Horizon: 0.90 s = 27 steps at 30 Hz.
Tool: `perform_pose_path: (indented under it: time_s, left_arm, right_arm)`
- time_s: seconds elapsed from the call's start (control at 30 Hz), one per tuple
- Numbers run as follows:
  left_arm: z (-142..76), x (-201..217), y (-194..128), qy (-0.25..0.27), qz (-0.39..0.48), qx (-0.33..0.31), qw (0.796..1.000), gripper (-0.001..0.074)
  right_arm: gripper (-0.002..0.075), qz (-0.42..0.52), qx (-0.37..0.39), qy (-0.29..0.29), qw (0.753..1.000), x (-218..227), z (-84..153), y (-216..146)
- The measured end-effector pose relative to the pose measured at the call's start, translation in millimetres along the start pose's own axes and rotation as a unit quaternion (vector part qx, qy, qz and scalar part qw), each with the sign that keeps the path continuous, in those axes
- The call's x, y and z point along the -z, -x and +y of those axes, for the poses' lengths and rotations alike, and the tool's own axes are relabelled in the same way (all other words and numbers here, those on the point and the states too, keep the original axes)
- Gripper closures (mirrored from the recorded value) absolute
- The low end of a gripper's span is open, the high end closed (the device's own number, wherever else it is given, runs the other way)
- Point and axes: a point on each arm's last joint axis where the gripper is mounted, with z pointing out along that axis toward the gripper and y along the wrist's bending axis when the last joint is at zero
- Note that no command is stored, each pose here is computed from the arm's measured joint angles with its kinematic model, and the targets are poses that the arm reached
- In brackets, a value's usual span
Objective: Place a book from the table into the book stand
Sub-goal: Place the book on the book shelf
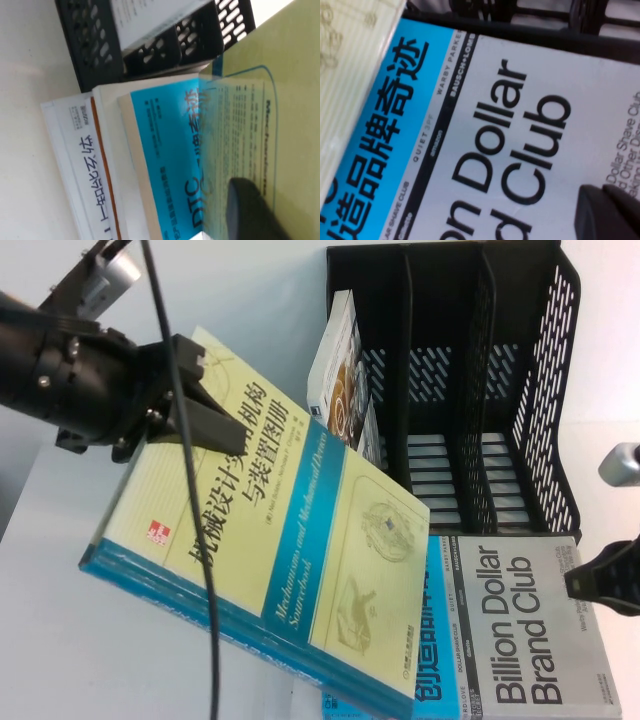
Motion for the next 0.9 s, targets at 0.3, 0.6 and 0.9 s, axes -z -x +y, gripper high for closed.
perform_pose_path:
  time_s: [0.3,0.6,0.9]
  left_arm:
    - [-28,-20,18,0.003,0.034,-0.015,0.999,0.0541]
    - [-43,-40,74,0.015,-0.006,-0.006,1.0,0.0541]
    - [-41,-55,108,0.017,-0.038,0.019,0.999,0.0542]
  right_arm:
    - [0.0728,-0.009,0.0,-0.005,1.0,0,-1,2]
    - [0.0728,-0.009,0.014,-0.005,1.0,0,-1,2]
    - [0.0728,-0.007,0.015,-0.004,1.0,0,-1,1]
